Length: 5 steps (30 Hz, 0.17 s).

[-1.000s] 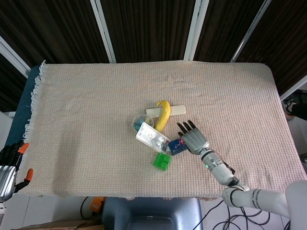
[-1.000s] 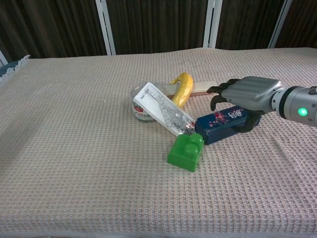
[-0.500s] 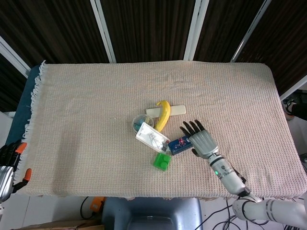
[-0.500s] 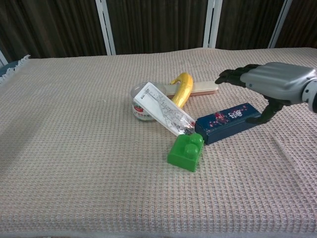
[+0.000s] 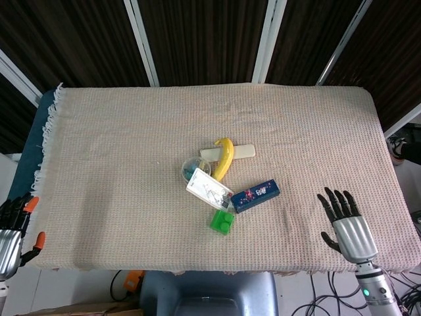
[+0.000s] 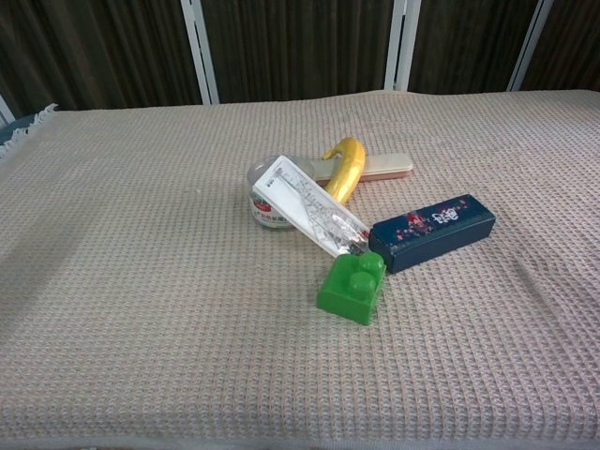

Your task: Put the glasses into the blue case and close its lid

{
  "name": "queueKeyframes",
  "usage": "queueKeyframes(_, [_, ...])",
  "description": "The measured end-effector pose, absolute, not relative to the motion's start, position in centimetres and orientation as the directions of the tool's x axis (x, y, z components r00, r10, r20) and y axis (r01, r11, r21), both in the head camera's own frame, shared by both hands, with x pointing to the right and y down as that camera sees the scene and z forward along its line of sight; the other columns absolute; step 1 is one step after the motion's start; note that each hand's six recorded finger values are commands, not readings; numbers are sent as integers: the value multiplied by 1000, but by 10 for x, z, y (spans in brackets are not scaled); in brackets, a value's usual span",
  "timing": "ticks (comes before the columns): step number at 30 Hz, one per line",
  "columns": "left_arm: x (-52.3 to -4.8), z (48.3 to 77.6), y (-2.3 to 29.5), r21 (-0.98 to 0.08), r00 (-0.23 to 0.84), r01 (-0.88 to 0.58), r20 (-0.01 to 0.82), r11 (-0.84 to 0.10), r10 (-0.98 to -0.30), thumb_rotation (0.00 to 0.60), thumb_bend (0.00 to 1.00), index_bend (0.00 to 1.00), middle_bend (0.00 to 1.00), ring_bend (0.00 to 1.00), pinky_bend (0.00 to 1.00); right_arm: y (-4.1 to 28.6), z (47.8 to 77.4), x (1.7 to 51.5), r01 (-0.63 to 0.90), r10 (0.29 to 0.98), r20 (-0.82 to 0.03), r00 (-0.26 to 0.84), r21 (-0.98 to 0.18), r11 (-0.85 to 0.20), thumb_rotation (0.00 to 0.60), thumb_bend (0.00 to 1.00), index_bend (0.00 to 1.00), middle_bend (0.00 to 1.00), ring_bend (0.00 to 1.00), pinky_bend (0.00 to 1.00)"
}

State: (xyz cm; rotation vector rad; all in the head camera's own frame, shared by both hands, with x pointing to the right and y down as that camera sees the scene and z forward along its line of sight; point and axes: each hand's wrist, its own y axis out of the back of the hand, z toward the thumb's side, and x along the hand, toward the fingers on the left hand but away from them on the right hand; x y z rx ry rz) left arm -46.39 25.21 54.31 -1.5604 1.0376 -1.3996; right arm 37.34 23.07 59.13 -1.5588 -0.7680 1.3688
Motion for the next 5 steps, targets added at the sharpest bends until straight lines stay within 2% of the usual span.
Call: queueKeyframes(5, [-463,546,256,-922,52,-56,380,-382,-924,600,423,0,0,0,10,235,587,382,-79,888,-426,176,-905,-418,600,354,72,0,0,0])
